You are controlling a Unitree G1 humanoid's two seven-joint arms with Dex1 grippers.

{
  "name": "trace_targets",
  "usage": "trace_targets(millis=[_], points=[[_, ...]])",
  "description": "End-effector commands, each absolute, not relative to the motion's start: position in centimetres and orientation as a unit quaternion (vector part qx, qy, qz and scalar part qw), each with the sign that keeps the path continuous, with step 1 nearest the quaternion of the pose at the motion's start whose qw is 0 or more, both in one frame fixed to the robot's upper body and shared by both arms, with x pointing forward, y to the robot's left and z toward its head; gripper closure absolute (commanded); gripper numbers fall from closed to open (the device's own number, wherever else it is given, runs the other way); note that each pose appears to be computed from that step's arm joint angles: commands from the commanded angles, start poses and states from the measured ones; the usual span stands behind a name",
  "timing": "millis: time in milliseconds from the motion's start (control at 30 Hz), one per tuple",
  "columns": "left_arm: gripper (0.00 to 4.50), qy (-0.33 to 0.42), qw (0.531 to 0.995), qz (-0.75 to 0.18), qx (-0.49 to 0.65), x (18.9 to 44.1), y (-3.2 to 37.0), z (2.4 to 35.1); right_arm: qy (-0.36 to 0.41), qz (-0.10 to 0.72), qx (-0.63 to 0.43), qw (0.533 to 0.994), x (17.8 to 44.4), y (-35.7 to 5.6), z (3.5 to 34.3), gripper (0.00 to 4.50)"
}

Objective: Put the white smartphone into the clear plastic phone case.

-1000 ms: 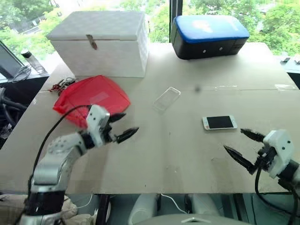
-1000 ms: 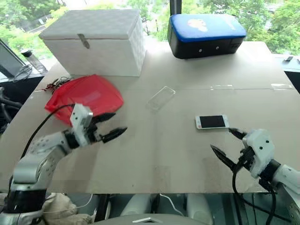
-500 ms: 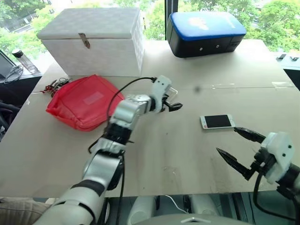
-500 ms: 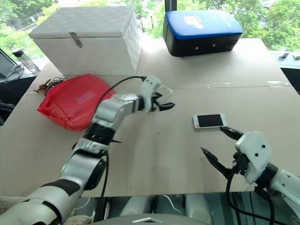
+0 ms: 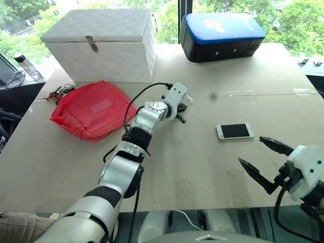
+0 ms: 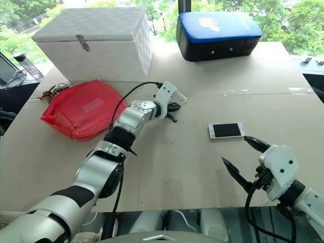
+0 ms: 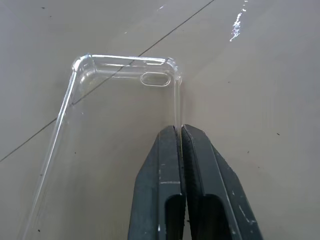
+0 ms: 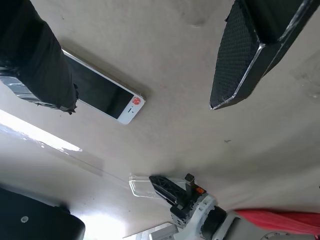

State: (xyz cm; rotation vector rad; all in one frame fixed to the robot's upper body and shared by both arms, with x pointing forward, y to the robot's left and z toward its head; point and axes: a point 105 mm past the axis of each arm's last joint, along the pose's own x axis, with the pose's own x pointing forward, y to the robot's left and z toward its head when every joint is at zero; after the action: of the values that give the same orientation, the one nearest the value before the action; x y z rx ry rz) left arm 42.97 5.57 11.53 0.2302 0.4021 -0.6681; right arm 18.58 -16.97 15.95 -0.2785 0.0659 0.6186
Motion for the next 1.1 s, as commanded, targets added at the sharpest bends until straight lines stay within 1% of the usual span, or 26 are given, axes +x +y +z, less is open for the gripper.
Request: trace_targets(millis=[33, 67, 300, 367, 467, 567, 633, 667, 700, 767, 833, 867, 933, 967, 1033, 1100], points=[[4.44, 0.236, 0.926, -0.295, 0.022, 42.3, 6.3, 11.9, 0.013, 0.307, -0.147, 0.94, 18.9, -16.7, 16.6, 0.0], [4.44, 0.244, 0.925, -0.29, 0.004, 41.9, 6.4, 12.1, 0.012, 0.308, -0.148, 0.94, 19.0, -16.7, 16.6, 0.0], [4.44, 0.286, 0.92, -0.26, -0.073, 37.5, 9.1, 13.1, 0.01, 0.323, -0.147, 0.935, 19.6, -16.3, 16.7, 0.0], [4.44, 0.295, 0.92, -0.241, -0.094, 36.8, 9.6, 13.3, 0.01, 0.327, -0.146, 0.934, 19.7, -16.2, 16.7, 0.0], [4.44, 0.315, 0.908, -0.226, -0.157, 35.9, 9.3, 14.1, 0.011, 0.335, -0.145, 0.931, 20.1, -16.2, 16.6, 0.0], [3.62, 0.312, 0.894, -0.26, -0.19, 35.2, 7.7, 14.7, 0.01, 0.343, -0.142, 0.929, 20.4, -16.0, 16.5, 0.0], [2.65, 0.306, 0.885, -0.284, -0.207, 35.0, 6.9, 15.0, 0.009, 0.346, -0.142, 0.927, 20.6, -16.0, 16.5, 0.0], [2.25, 0.301, 0.88, -0.299, -0.214, 34.9, 6.9, 15.4, 0.009, 0.348, -0.142, 0.927, 20.6, -15.9, 16.5, 0.0], [1.9, 0.293, 0.877, -0.327, -0.197, 34.6, 7.2, 16.0, 0.008, 0.352, -0.139, 0.926, 20.5, -15.8, 16.5, 0.0], [1.9, 0.282, 0.869, -0.377, -0.15, 33.9, 7.9, 17.0, 0.007, 0.358, -0.135, 0.924, 20.4, -15.6, 16.6, 0.0], [1.9, 0.24, 0.865, -0.43, -0.098, 33.9, 9.2, 18.4, 0.008, 0.366, -0.131, 0.921, 20.1, -15.4, 16.6, 0.0], [1.9, 0.193, 0.855, -0.479, -0.045, 34.0, 10.3, 19.5, 0.009, 0.368, -0.129, 0.921, 19.8, -15.3, 16.5, 0.0], [1.9, 0.164, 0.82, -0.546, 0.042, 33.6, 12.0, 19.8, 0.011, 0.369, -0.127, 0.92, 19.6, -15.2, 16.5, 0.0], [1.9, 0.151, 0.794, -0.578, 0.115, 33.6, 13.1, 19.5, 0.013, 0.37, -0.125, 0.92, 19.4, -15.2, 16.4, 0.0], [1.9, 0.153, 0.742, -0.614, 0.222, 33.9, 15.0, 18.4, 0.015, 0.369, -0.125, 0.921, 19.2, -15.2, 16.3, 0.0], [1.9, 0.151, 0.701, -0.634, 0.288, 34.4, 15.9, 17.6, 0.016, 0.366, -0.124, 0.922, 19.1, -15.1, 16.2, 0.0]])
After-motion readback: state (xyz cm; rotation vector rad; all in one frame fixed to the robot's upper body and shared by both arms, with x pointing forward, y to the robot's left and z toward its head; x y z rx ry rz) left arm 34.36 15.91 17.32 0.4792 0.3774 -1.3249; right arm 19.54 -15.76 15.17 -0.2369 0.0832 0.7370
